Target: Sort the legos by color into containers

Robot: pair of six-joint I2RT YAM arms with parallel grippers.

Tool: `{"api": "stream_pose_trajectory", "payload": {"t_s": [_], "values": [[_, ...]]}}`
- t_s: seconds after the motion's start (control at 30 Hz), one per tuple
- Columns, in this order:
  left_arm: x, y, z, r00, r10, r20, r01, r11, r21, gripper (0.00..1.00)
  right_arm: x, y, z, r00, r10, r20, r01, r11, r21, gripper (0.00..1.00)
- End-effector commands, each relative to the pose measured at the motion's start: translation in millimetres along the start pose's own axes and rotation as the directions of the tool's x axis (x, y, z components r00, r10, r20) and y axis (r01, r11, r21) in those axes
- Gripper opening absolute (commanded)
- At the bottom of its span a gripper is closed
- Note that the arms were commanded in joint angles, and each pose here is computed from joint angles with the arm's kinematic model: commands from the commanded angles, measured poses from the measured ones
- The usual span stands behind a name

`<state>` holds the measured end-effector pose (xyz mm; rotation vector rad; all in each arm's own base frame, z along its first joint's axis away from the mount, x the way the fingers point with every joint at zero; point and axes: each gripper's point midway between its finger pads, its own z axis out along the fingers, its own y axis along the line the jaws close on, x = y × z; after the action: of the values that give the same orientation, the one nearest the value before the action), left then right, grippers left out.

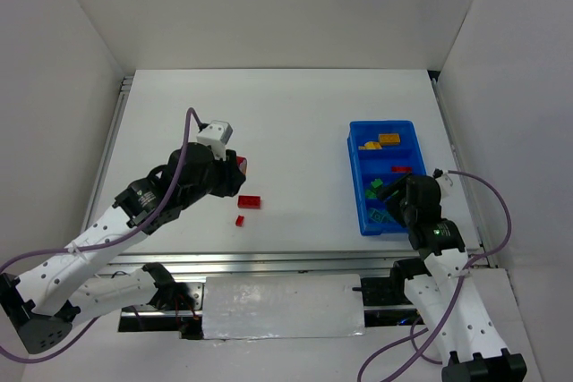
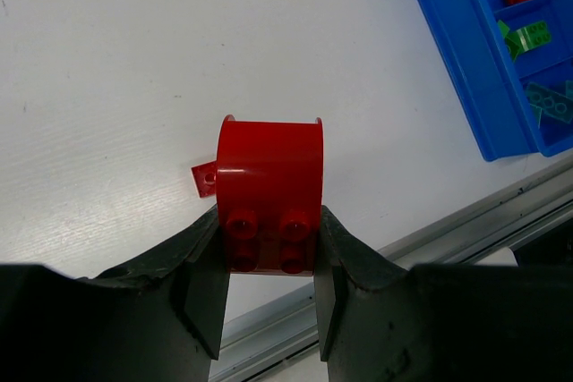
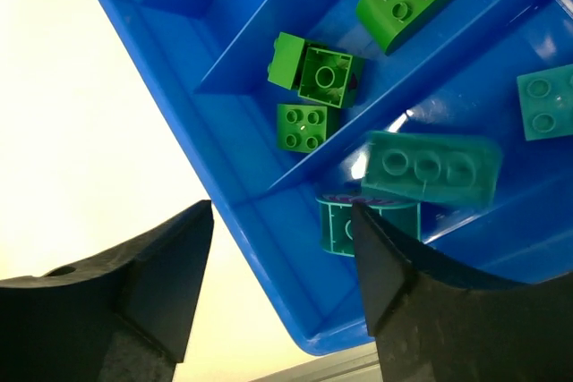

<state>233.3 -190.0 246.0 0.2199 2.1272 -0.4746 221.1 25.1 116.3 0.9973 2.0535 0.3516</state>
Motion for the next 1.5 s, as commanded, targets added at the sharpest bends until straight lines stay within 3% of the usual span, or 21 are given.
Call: {"api": "stream_pose_trajectory", "payload": {"t_s": [0.0,0.27,0.37,0.4,0.43,0.5,0.53,0.6,0.7,0.77,0.8,0.83,0.9,0.97,1.07,1.27,1.3,1.47], "values": [[-11,-6,0,0.999,0.002,0.038,-0.003,1.000,0.030,0.00,-3,0,-3,1.000,0.002,0.009,-0.002,1.000,-0.004,0.72],[-9,-24,2,1.000,0.021,0.018,-0.023,0.992,0.123,0.00,-12,24,-18,1.000,-0.024,0.018,0.026,0.994,-0.106,0.75],[-12,-47,-4,0.998,0.048,0.041,-0.057,0.963,0.262,0.00,6,60,-31,0.990,-0.130,-0.053,0.105,0.935,-0.339,0.77],[-10,-65,-9,0.997,0.061,0.045,-0.073,0.926,0.371,0.00,23,87,-47,0.973,-0.201,-0.116,0.114,0.848,-0.517,0.77],[-9,-76,-14,0.996,0.072,0.054,-0.088,0.897,0.433,0.00,33,99,-56,0.952,-0.280,-0.122,0.150,0.776,-0.612,0.77],[-1,-107,-30,0.991,0.120,0.053,-0.127,0.776,0.618,0.00,42,127,-85,0.917,-0.390,-0.086,0.176,0.588,-0.789,0.78],[2,-117,-36,0.989,0.137,0.053,-0.137,0.727,0.673,0.00,56,134,-109,0.875,-0.474,-0.093,0.160,0.466,-0.870,0.79],[13,-135,-52,0.984,0.173,0.049,-0.144,0.599,0.788,0.00,56,148,-145,0.849,-0.527,0.013,0.186,0.276,-0.943,0.80],[20,-143,-60,0.982,0.187,0.032,-0.128,0.530,0.838,0.00,68,154,-205,0.795,-0.590,0.143,0.160,-0.024,-0.987,0.83],[22,-149,-64,0.983,0.181,0.028,-0.114,0.487,0.866,0.00,70,158,-226,0.785,-0.588,0.193,0.160,-0.108,-0.981,0.84],[23,-153,-65,0.983,0.181,0.022,-0.104,0.458,0.883,0.00,73,161,-228,0.781,-0.592,0.201,0.163,-0.116,-0.980,0.85],[21,-159,-72,0.983,0.180,0.044,-0.113,0.399,0.910,0.00,81,162,-236,0.761,-0.604,0.235,0.168,-0.167,-0.972,0.85],[24,-168,-72,0.984,0.175,0.033,-0.096,0.365,0.926,0.00,81,171,-234,0.768,-0.598,0.230,0.177,-0.147,-0.973,0.85],[25,-177,-74,0.982,0.186,0.041,-0.104,0.343,0.933,0.00,83,178,-241,0.774,-0.588,0.234,0.161,-0.174,-0.971,0.85],[32,-190,-70,0.975,0.223,0.028,-0.102,0.331,0.938,0.00,90,184,-242,0.782,-0.589,0.206,0.120,-0.182,-0.976,0.85],[36,-200,-63,0.970,0.243,0.018,-0.102,0.338,0.936,0.00,93,199,-230,0.791,-0.580,0.194,0.146,-0.129,-0.981,0.81],[34,-200,-63,0.970,0.240,0.023,-0.106,0.340,0.934,0.00,95,199,-230,0.787,-0.587,0.188,0.139,-0.128,-0.982,0.79],[30,-200,-61,0.971,0.235,0.037,-0.121,0.356,0.926,0.00,109,196,-231,0.763,-0.621,0.181,0.111,-0.150,-0.982,0.41]]}}
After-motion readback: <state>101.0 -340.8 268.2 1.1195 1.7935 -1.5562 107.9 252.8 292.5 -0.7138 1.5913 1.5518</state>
